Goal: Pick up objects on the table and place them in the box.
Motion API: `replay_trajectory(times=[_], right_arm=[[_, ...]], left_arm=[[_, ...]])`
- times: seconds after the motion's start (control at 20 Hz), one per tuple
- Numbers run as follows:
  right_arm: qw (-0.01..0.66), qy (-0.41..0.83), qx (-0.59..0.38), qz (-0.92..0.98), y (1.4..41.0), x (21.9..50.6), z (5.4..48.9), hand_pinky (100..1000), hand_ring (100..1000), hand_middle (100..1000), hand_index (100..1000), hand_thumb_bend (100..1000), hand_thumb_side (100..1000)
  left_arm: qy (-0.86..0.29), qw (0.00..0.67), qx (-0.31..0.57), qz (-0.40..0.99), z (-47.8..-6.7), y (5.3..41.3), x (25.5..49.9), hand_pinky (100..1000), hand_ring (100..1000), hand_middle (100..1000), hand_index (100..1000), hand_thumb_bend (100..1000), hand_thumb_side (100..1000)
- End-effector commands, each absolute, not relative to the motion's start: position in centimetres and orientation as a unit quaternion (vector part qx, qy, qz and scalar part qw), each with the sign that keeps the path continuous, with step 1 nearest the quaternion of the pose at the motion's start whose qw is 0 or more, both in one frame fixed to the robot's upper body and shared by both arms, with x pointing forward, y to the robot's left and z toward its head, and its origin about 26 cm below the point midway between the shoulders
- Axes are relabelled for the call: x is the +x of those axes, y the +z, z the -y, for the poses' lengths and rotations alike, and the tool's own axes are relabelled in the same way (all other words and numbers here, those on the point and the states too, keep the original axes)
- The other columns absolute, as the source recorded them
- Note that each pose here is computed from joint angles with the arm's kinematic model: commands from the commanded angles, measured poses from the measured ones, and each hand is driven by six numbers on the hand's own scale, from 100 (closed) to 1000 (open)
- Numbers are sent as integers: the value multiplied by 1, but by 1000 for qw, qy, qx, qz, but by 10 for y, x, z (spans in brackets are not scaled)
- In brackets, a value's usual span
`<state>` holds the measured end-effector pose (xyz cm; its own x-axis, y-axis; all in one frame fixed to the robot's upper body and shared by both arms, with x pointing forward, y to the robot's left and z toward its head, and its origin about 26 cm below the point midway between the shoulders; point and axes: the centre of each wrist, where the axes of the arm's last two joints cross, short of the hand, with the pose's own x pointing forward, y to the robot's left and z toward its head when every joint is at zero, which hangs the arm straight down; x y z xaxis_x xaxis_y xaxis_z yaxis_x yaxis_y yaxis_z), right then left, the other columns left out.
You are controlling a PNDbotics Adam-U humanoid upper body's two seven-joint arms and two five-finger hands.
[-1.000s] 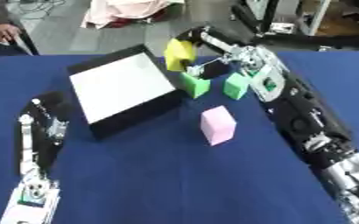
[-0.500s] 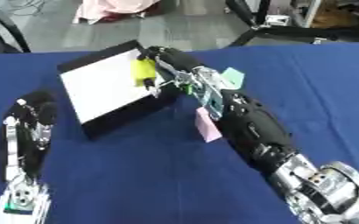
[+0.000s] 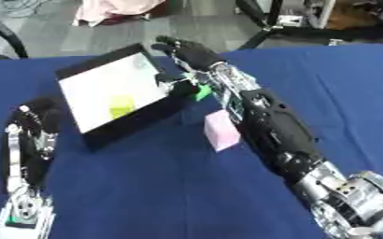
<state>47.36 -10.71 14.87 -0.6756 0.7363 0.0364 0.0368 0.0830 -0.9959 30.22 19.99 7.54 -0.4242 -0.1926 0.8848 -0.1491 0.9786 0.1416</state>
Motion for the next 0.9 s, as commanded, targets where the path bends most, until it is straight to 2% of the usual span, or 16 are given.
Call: replay_trajectory(times=[0.05, 0.1, 0.2, 0.35, 0.45, 0.5, 0.7, 0.9], right_arm=[[250, 614, -259, 702, 184, 470, 128, 893, 926, 952, 977, 100, 228], [241, 615, -241, 711, 191, 466, 137, 892, 919, 923, 968, 100, 198], [238, 612, -205, 726, 202, 456, 159, 890, 920, 910, 965, 100, 198], [238, 633, -149, 722, 208, 435, 190, 907, 944, 948, 988, 100, 202], [245, 666, -118, 694, 209, 424, 203, 915, 953, 961, 996, 100, 272], [250, 684, -108, 676, 208, 421, 207, 924, 962, 976, 1000, 100, 371], [277, 752, -97, 590, 197, 422, 218, 943, 981, 989, 1000, 100, 556], [293, 787, -101, 534, 179, 432, 219, 952, 985, 988, 1000, 100, 652]], left_arm=[[-21, 516, 117, 848, -210, 81, 302, 758, 698, 603, 689, 827, 770], [-20, 517, 122, 847, -212, 80, 302, 758, 698, 603, 689, 826, 770], [-18, 518, 131, 845, -216, 78, 301, 758, 699, 603, 689, 827, 769], [-16, 519, 142, 843, -221, 76, 300, 757, 698, 602, 689, 827, 769], [-16, 520, 146, 841, -223, 75, 300, 757, 698, 601, 689, 827, 769], [-16, 521, 147, 841, -224, 74, 299, 757, 698, 601, 689, 829, 769], [-17, 521, 147, 841, -224, 74, 299, 757, 699, 602, 689, 829, 770], [-18, 522, 145, 841, -223, 74, 299, 757, 699, 602, 689, 830, 770]])
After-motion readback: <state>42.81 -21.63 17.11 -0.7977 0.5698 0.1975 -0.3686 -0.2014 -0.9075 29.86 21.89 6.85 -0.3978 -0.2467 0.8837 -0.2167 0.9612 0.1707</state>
